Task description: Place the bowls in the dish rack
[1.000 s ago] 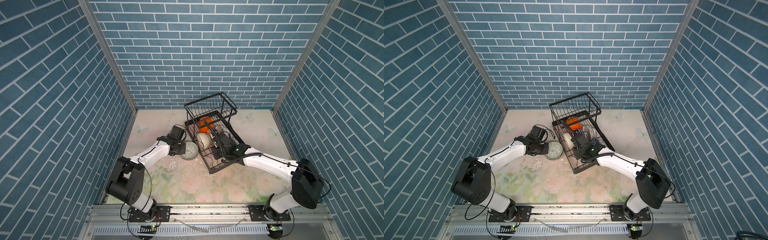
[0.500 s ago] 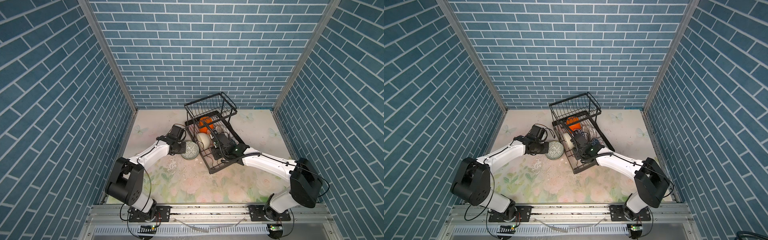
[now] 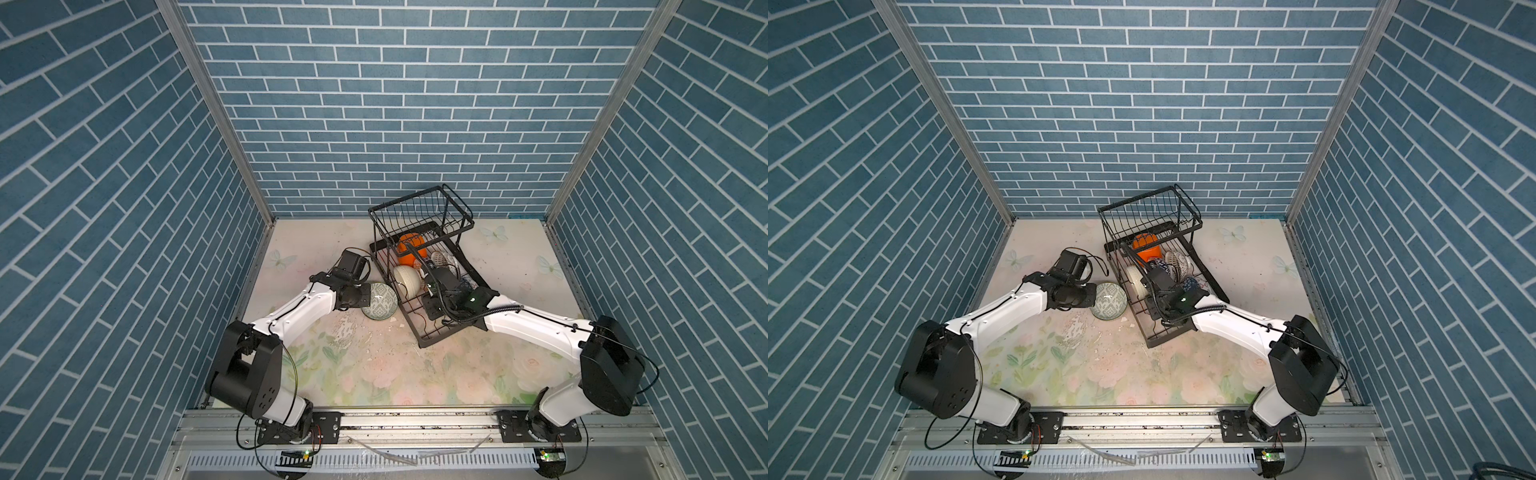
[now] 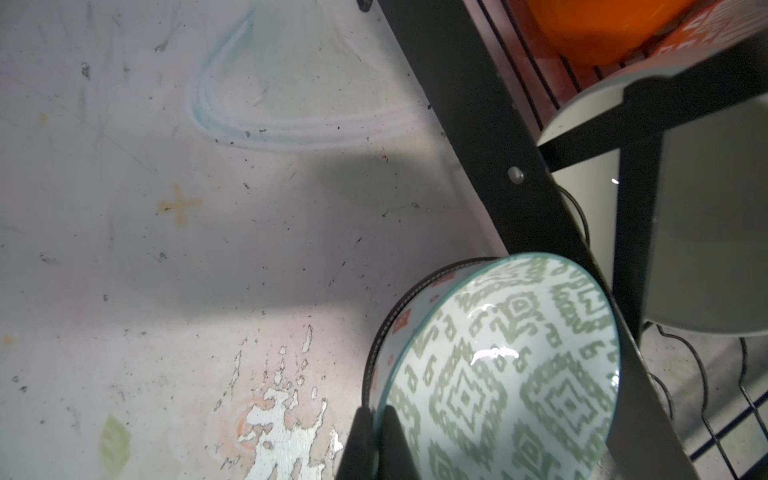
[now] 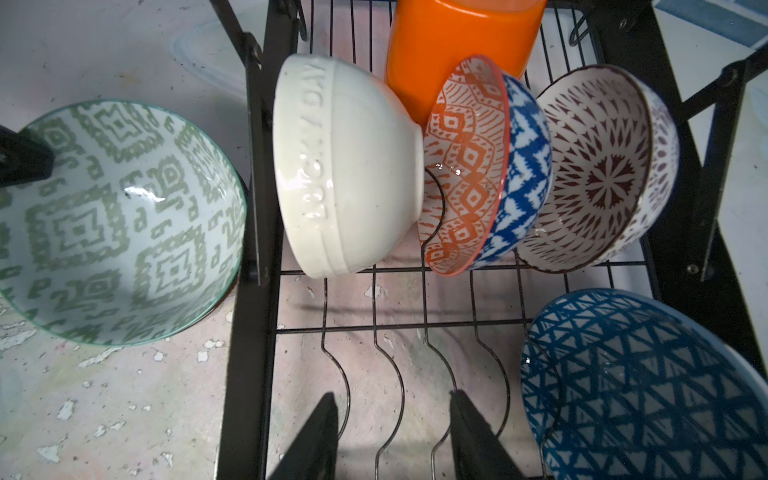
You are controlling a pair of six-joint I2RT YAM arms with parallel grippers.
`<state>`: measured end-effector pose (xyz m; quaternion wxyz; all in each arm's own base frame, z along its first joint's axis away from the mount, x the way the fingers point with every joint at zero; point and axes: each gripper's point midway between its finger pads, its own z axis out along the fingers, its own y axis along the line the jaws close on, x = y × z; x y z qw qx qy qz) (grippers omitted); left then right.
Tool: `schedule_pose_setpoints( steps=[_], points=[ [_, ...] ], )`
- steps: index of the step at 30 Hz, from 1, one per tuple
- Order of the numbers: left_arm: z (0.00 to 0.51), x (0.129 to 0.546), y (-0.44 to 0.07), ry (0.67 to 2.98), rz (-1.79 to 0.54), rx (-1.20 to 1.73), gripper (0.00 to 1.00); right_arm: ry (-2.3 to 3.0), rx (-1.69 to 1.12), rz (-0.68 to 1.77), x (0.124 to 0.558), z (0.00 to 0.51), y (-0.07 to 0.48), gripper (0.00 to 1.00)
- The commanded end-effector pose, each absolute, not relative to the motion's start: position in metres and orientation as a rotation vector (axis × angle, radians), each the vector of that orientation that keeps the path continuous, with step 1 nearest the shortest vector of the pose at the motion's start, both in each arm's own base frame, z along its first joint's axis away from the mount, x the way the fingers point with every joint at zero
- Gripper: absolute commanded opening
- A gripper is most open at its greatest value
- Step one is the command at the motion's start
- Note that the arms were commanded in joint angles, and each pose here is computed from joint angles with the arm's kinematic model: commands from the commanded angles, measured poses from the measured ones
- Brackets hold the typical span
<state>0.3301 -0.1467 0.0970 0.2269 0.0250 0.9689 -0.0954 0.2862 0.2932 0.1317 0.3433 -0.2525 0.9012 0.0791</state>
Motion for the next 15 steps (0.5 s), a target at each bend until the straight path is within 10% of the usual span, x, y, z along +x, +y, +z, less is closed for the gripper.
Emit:
schedule_pose_setpoints(
  steps=[1,15],
  points=[
    [0.117,0.333,-0.153,2.605,-0.334,0.08,0.0,2.31,-0.636,0.252,0.29,0.15,0.304,0.46],
    [0.144,0.324,-0.159,2.542,-0.425,0.085,0.0,2.281,-0.671,0.357,0.289,0.169,0.33,0.43]
  ],
)
